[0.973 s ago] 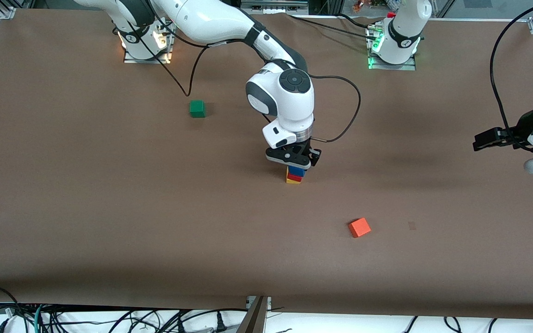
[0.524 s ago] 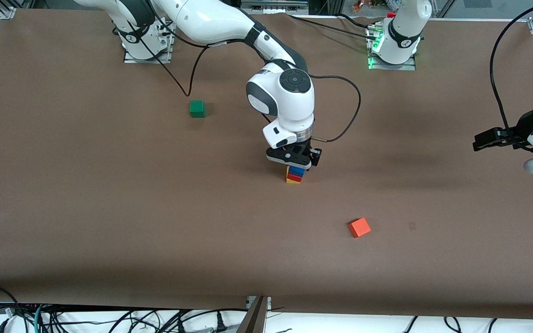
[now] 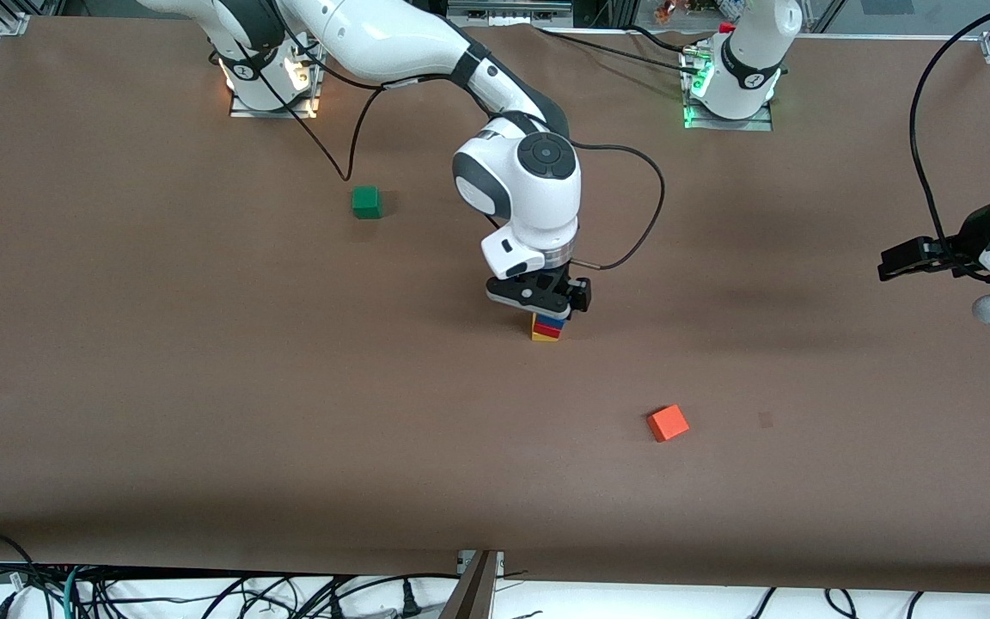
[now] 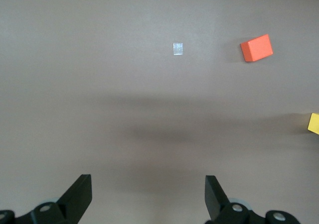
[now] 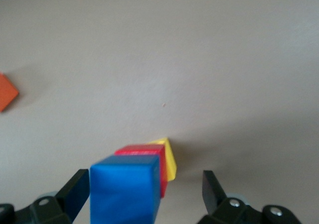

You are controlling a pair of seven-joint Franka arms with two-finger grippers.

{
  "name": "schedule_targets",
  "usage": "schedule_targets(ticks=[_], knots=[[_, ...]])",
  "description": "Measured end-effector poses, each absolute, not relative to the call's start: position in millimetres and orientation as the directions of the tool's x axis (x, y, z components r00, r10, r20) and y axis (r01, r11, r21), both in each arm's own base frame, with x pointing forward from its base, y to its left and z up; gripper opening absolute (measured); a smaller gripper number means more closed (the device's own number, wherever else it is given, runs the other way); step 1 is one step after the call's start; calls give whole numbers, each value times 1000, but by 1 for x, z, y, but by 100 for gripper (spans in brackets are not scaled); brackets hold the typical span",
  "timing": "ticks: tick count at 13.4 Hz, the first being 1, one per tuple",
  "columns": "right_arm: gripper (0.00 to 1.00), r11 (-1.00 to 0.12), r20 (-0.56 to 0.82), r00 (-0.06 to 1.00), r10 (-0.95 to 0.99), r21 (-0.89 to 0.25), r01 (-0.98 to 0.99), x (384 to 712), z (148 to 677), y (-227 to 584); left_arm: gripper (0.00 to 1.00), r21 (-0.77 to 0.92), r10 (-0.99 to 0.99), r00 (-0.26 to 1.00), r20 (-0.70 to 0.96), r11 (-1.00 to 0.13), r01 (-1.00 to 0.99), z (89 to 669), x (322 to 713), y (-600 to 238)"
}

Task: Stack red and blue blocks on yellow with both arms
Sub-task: 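Open the right gripper and draw it back from the stack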

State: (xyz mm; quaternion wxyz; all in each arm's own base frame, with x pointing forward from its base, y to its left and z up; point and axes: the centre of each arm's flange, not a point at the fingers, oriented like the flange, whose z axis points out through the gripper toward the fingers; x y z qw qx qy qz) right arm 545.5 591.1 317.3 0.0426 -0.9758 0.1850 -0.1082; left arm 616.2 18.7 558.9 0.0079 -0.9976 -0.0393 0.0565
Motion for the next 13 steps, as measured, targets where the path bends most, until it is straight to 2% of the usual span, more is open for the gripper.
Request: schedule_targets(ticks=[4, 7, 9, 11, 13], knots=[[100, -886, 115, 881, -459, -136, -444, 600, 393, 518, 100, -20, 79, 991, -112, -997, 77, 559, 616, 19], [100, -900, 65, 903, -426, -132, -415, 640, 460, 431, 100, -20, 79, 991, -112, -997, 77, 559, 616, 18], [100, -937, 15, 940, -341, -90, -339, 659, 488, 359, 100, -20, 78, 991, -112, -997, 76, 559, 616, 18], [100, -961, -15, 964, -267, -69, -267, 668, 504, 294, 100, -20, 78, 991, -112, -997, 76, 559, 616, 18], [100, -976, -32, 978, -206, -70, -208, 658, 520, 233, 100, -20, 78, 991, -112, -997, 76, 559, 616, 18]])
